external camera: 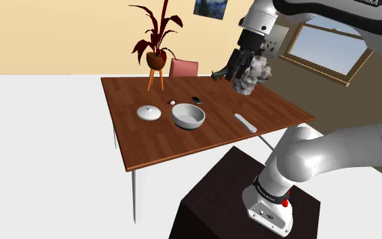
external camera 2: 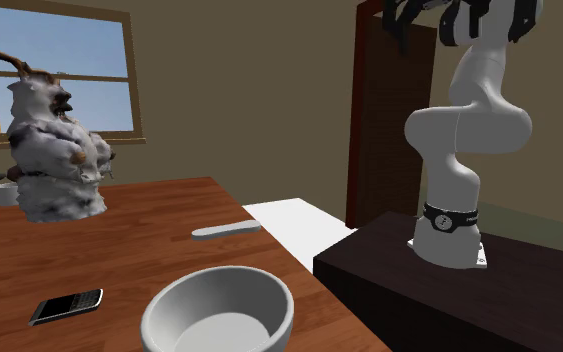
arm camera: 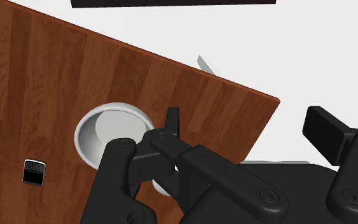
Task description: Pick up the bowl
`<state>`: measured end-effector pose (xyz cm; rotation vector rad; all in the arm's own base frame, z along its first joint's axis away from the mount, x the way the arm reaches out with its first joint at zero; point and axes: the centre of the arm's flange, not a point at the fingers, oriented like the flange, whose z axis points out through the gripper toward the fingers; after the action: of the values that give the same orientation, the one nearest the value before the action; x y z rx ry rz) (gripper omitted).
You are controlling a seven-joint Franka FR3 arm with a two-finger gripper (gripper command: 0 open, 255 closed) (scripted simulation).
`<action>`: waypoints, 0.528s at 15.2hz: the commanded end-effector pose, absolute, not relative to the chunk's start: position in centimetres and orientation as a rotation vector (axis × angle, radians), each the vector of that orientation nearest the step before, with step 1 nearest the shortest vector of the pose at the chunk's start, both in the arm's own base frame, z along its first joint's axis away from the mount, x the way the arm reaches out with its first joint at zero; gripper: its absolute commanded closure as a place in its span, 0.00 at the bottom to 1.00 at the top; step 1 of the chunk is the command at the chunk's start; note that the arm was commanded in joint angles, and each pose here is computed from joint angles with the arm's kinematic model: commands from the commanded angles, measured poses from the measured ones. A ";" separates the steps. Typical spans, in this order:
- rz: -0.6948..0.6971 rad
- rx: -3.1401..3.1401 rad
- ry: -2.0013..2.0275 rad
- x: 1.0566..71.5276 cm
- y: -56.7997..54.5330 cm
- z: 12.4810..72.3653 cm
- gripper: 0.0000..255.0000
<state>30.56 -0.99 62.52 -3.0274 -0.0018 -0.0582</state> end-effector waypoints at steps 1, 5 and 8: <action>-0.058 -3.027 -0.002 30.6 -1.0 62.5 0.00; -0.055 -3.025 -0.008 33.3 -4.0 59.1 0.00; -0.053 -3.023 -0.012 35.4 -6.2 56.5 0.00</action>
<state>34.64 -5.38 57.63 -3.0226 -0.0097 -0.0520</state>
